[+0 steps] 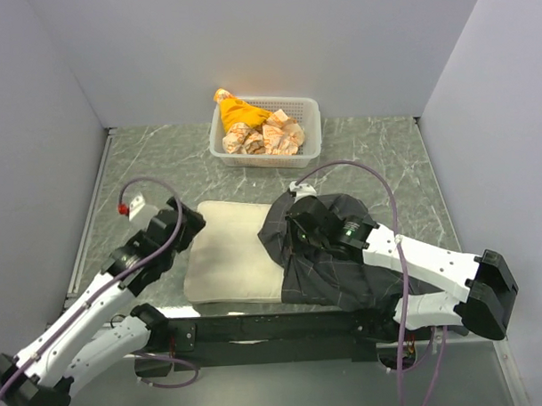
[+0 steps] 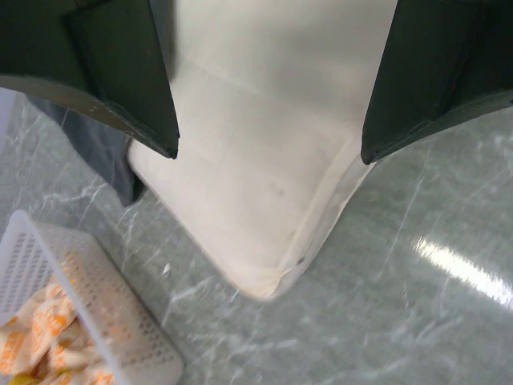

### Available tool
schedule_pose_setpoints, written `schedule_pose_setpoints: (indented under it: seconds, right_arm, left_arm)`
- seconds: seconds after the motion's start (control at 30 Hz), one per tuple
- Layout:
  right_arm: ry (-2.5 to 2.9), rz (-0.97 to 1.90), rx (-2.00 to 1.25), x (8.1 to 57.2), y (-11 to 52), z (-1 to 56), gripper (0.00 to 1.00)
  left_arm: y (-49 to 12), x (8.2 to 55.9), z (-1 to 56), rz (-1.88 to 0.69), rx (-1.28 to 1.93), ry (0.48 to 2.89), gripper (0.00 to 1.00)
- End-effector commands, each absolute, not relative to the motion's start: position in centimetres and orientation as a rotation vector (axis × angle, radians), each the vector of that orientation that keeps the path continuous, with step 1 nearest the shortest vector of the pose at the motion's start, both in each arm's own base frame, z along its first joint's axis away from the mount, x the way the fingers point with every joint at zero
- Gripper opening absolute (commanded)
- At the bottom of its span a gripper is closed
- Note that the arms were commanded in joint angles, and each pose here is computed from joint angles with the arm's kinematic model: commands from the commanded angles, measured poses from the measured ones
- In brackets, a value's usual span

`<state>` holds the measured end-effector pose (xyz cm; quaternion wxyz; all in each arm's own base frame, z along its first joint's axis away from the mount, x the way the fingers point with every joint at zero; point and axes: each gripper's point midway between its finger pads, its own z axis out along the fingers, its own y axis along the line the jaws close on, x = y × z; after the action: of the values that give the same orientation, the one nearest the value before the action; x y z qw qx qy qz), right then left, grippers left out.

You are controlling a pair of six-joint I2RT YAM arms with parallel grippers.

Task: Put the pillow into the pillowcase

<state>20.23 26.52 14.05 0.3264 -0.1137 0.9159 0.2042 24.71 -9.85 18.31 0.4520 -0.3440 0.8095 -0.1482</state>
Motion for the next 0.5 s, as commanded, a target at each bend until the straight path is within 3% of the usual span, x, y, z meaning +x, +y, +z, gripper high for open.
schedule_pose_setpoints:
  seconds: [0.0,0.13,0.3,0.37,0.43,0.47]
  right_arm:
    - [2.283,0.655,-0.3,21.3,28.1,18.3,0.0]
    - [2.254,0.694,-0.324,21.3,28.7,20.4,0.0]
    - [2.21,0.717,-0.34,21.3,28.7,23.3,0.0]
    - [2.193,0.749,-0.358,21.2,29.3,24.3,0.0]
    - [2.162,0.782,-0.369,21.4,30.1,26.6,0.0]
    - [2.162,0.76,-0.388,21.6,30.4,27.1,0.0]
  left_arm:
    - [-9.8,21.0,12.1,-0.399,-0.943,2.143,0.99]
    - [-10.4,19.1,6.8,-0.437,-0.998,2.224,1.0]
    - [-10.5,18.8,6.1,-0.426,-0.973,2.225,0.99]
    - [-14.0,20.2,8.2,-0.668,-0.85,2.18,0.96]
    - [-18.1,20.6,11.1,-0.953,-0.667,2.133,0.6]
    - [-19.4,20.5,12.6,-1.033,-0.585,2.109,0.36]
